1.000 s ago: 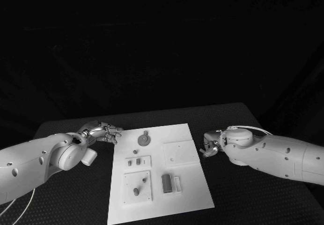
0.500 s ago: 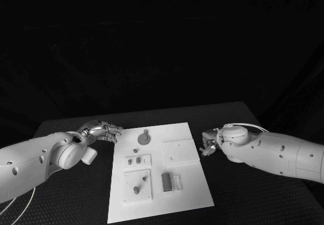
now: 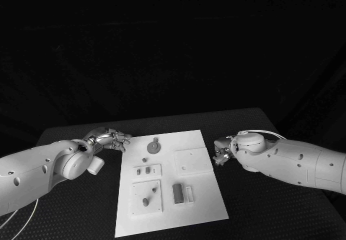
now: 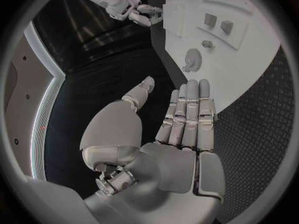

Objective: Assemble the parts on the task board

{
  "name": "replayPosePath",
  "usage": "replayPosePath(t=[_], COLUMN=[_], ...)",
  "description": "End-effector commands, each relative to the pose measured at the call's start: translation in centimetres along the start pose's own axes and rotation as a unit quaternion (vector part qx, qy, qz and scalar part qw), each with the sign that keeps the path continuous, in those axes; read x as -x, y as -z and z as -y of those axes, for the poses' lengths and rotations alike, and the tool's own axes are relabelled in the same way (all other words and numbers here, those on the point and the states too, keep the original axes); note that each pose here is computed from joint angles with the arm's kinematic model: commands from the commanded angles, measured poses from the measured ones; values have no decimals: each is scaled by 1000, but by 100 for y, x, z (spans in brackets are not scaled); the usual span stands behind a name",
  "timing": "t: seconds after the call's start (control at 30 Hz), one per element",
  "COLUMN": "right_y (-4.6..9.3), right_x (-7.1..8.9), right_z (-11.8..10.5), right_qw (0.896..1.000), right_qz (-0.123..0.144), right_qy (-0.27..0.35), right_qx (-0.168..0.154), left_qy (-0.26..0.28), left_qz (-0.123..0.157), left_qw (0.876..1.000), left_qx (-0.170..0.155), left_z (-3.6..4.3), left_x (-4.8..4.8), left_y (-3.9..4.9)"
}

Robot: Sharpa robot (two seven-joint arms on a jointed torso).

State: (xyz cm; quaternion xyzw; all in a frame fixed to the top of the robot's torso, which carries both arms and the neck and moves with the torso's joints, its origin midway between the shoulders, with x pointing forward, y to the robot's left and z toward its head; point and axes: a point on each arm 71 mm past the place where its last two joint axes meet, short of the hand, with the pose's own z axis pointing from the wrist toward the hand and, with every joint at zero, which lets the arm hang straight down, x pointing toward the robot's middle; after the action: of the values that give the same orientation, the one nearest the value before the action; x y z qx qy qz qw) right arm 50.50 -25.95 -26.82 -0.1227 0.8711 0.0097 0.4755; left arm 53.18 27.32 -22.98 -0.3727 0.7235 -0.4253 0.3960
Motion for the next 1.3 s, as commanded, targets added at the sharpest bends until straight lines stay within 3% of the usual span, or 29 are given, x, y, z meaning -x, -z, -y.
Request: replayPosePath(t=[0.03,0.13,0.4,0.67,1.13,1.3], right_y=[4,26,74,189,495,608], right_x=[-394,-378,-361,-242,-43,-19], right_z=[-276,-259,-69,137,46,-107], right_qw=[995,995,995,987,971,960], right_qz=[-52,-36,-17,-4,8,-4], right_qy=[-38,-54,-90,-163,-238,-277], right_qx=[73,71,26,-2,17,35], left_qy=[-2,-2,-3,-3,-3,-4], left_qz=[-9,-9,-9,-8,-7,-8], left_qw=[1000,1000,1000,1000,1000,1000], left_qx=[-4,-3,-3,-2,-2,-1], left_z=[17,15,15,11,11,10], left_x=[-26,-23,-23,-17,-21,-23], left_y=[-6,-5,-2,0,-9,-9])
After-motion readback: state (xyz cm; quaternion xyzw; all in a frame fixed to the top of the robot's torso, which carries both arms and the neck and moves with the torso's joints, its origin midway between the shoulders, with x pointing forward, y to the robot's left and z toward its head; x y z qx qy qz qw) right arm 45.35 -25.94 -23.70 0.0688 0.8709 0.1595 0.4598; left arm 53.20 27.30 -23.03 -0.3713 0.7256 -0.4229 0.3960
